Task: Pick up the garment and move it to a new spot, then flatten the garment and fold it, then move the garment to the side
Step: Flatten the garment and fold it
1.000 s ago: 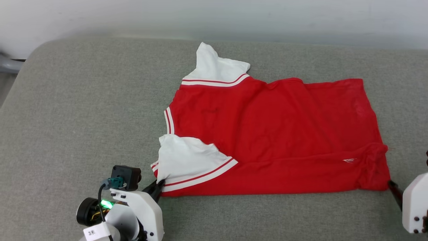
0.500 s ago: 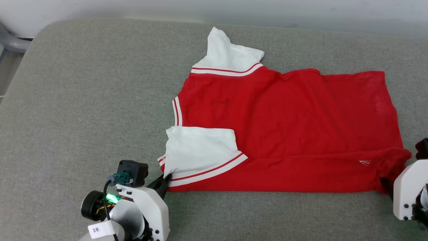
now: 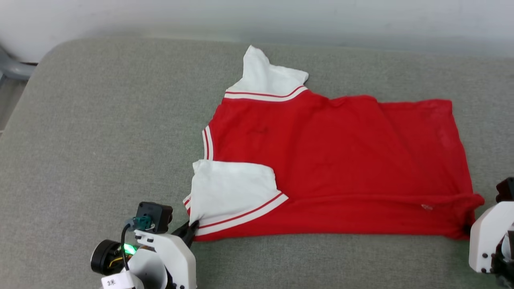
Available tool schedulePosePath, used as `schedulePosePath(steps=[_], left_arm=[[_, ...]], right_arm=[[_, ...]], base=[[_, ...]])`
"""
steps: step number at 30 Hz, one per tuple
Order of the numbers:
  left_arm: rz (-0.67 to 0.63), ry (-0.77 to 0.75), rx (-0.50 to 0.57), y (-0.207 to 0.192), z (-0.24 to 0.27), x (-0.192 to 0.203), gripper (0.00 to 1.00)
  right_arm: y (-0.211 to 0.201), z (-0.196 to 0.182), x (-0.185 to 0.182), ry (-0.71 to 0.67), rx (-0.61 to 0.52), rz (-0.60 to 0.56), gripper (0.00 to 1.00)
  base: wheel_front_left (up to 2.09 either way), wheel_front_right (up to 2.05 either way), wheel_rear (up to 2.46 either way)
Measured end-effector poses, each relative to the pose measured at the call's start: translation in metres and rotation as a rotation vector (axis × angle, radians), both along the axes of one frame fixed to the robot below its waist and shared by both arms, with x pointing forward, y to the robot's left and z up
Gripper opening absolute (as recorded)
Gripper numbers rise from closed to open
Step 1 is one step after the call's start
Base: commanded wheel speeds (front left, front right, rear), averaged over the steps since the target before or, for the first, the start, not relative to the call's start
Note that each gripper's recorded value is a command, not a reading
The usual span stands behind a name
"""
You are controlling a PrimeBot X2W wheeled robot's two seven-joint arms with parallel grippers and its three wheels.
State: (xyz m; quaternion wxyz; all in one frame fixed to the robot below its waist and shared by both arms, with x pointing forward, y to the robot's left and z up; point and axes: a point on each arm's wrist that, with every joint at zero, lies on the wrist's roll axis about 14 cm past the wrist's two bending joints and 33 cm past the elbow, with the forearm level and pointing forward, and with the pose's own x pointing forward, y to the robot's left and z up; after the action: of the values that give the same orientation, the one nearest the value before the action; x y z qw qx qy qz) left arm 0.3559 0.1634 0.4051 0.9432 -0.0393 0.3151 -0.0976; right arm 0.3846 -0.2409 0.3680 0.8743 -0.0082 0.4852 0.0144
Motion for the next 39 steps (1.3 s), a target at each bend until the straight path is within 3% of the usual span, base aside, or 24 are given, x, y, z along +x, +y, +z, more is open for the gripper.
schedulePosePath(steps=[19, 30, 31, 32, 33, 34, 35, 39], left_arm=[[-0.061, 0.101, -0.008, -0.013, -0.004, -0.066, 0.00], [-0.091, 0.228, -0.005, -0.017, -0.032, -0.073, 0.00], [-0.090, 0.228, -0.004, -0.017, -0.033, -0.073, 0.23], [-0.089, 0.227, -0.002, -0.017, -0.033, -0.073, 0.56], [-0.088, 0.224, 0.000, -0.016, -0.032, -0.072, 1.00], [-0.088, 0.215, 0.005, -0.016, -0.031, -0.072, 1.00], [-0.085, 0.209, 0.008, -0.015, -0.031, -0.071, 1.00], [-0.073, 0.172, 0.018, -0.011, -0.023, -0.068, 1.00]], right_arm=[[-0.025, 0.020, -0.100, 0.026, 0.051, -0.153, 0.00], [-0.020, -0.003, -0.097, 0.054, 0.065, -0.177, 0.00], [-0.020, -0.004, -0.097, 0.055, 0.065, -0.177, 0.00], [-0.020, -0.004, -0.096, 0.053, 0.064, -0.177, 0.00], [-0.020, -0.004, -0.096, 0.051, 0.064, -0.176, 0.00], [-0.021, -0.004, -0.096, 0.049, 0.063, -0.175, 0.32], [-0.021, -0.003, -0.095, 0.041, 0.060, -0.172, 1.00], [-0.024, 0.004, -0.091, 0.011, 0.050, -0.161, 1.00]], base=[[0.00, 0.00, 0.00], [0.00, 0.00, 0.00], [0.00, 0.00, 0.00], [0.00, 0.00, 0.00], [0.00, 0.00, 0.00], [0.00, 0.00, 0.00], [0.00, 0.00, 0.00], [0.00, 0.00, 0.00]])
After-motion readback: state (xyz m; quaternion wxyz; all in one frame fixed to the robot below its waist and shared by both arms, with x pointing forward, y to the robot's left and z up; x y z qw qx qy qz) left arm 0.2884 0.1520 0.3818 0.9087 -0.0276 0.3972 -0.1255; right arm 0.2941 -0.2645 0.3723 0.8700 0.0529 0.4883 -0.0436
